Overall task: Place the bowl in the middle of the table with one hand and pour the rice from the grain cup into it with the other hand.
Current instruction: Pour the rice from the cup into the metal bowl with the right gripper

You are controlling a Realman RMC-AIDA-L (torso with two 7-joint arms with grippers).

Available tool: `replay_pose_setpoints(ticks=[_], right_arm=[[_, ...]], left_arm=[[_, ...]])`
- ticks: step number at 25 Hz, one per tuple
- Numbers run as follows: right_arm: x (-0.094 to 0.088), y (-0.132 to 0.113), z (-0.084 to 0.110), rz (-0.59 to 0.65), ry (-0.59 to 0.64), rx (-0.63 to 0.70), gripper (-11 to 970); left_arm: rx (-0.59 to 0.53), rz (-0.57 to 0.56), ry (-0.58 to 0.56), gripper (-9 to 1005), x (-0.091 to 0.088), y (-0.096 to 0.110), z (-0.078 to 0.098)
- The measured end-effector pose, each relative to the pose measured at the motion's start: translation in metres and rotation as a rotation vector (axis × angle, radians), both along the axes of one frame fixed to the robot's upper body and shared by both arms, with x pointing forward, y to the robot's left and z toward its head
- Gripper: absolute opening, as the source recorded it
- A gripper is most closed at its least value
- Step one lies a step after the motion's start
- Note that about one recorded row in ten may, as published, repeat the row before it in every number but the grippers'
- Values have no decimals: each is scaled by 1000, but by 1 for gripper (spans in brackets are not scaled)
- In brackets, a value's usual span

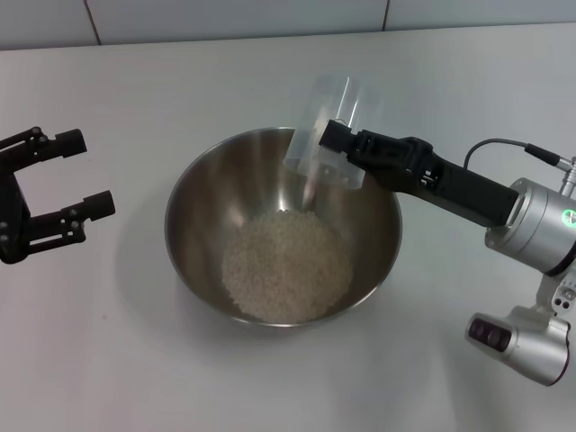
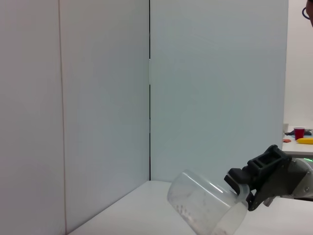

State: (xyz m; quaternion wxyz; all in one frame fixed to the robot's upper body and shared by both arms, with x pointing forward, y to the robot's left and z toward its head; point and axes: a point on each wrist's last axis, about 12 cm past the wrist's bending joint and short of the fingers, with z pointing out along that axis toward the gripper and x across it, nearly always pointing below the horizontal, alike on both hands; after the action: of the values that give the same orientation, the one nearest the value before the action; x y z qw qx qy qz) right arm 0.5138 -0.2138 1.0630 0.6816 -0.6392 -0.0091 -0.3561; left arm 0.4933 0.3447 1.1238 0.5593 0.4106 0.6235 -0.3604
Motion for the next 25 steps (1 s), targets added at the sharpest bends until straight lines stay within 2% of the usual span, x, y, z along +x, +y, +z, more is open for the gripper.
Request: replay_pose_setpoints(ticks=[10, 15, 18, 19, 20, 22, 24, 25], right_arm=[[-5, 3, -3, 2, 35, 30, 14], [-8, 3, -6, -13, 156, 110, 14], [-8, 6, -10, -66, 274, 211, 14], [-7, 7, -12, -125, 355, 314, 14], [-7, 7, -12, -125, 355, 314, 14], [-6, 8, -13, -183, 424, 412, 14], [-3, 4, -13, -245, 547, 583, 13], [-3, 4, -13, -245, 547, 583, 13]], left_arm=[[-1, -6, -2, 786, 0, -1, 1], [-2, -5, -2, 786, -1, -1, 0], [-3, -6, -1, 786, -1, -1, 0], [-3, -5, 0, 786, -1, -1, 0], [-3, -4, 0, 786, -1, -1, 0], [-3, -4, 0, 786, -1, -1, 0], [-2, -4, 0, 786, -1, -1, 0], [-2, -4, 0, 786, -1, -1, 0]])
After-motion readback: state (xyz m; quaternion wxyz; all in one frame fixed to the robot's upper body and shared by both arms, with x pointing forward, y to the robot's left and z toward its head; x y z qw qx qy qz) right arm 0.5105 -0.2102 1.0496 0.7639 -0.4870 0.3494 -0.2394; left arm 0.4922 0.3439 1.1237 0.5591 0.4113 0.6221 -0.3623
